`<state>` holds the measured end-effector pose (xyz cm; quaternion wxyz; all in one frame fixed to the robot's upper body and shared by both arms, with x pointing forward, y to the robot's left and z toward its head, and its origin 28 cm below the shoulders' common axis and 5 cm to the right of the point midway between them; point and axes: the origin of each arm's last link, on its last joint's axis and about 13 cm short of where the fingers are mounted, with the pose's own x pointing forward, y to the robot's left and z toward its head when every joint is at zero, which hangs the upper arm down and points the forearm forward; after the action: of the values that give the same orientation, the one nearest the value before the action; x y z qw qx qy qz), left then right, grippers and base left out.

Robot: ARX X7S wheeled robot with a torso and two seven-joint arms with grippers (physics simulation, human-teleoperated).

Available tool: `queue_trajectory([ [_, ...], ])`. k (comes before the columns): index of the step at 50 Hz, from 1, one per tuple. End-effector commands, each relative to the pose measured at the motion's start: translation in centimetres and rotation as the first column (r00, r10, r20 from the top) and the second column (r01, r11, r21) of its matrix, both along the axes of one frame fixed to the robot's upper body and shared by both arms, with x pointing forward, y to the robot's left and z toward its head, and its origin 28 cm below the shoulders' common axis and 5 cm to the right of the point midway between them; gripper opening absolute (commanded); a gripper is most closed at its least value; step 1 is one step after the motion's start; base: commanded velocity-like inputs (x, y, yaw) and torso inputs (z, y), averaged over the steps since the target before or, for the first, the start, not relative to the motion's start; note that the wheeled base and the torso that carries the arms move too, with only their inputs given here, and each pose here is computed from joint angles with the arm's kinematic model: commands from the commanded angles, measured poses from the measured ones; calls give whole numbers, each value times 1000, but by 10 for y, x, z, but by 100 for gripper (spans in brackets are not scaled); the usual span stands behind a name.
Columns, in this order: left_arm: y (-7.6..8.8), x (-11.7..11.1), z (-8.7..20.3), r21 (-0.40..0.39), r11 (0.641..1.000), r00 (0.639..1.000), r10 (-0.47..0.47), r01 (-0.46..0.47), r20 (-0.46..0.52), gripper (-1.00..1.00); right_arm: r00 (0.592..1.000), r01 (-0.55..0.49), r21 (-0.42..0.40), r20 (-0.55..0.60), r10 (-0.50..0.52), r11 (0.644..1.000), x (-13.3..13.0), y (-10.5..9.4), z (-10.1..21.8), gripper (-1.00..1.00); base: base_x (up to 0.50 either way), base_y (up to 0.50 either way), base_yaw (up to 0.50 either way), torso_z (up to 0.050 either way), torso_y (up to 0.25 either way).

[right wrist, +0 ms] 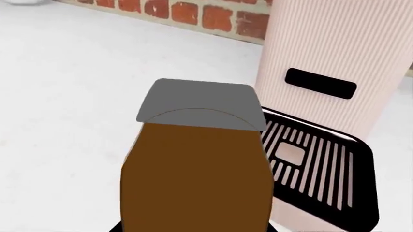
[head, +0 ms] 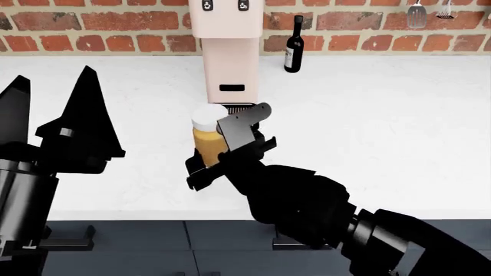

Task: Pick the honey bottle and peanut butter from the counter and place them in the cabinets closest to them.

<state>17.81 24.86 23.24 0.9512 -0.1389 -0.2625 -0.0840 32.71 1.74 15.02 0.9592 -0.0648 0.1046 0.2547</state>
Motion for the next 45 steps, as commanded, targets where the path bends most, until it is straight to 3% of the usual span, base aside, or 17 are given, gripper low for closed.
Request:
queue_trajectory([
  [1,0,-1,0,-1,1000,1000,0,0,1,100,1000,-7,-7,-6,7,1000,-6,-1,-2,-100,0,0,0,0,0],
  [15,2,4,0,-18,1000,1000,14,-14,-10,100,982,-10,92,191,-8,996,-53,-20,54,-100,0,0,0,0,0],
  [23,5,38,8,-30,996,994,81,-83,-73,100,936,21,158,343,-75,987,-83,-43,81,-100,0,0,0,0,0],
  [30,17,105,16,-80,978,965,176,-194,-194,100,886,21,239,446,-129,971,-111,-58,108,-100,0,0,0,0,0],
  [36,15,177,21,20,948,923,314,-318,-222,100,857,27,253,492,-153,967,-124,-65,121,-100,0,0,0,0,0],
  [40,18,224,10,20,937,886,336,-348,-319,100,838,36,252,519,-167,967,-131,-70,130,-100,0,0,0,0,0],
  [45,24,257,-6,39,924,826,358,-379,-435,100,814,52,262,548,-193,964,-139,-76,140,-100,0,0,0,0,0],
])
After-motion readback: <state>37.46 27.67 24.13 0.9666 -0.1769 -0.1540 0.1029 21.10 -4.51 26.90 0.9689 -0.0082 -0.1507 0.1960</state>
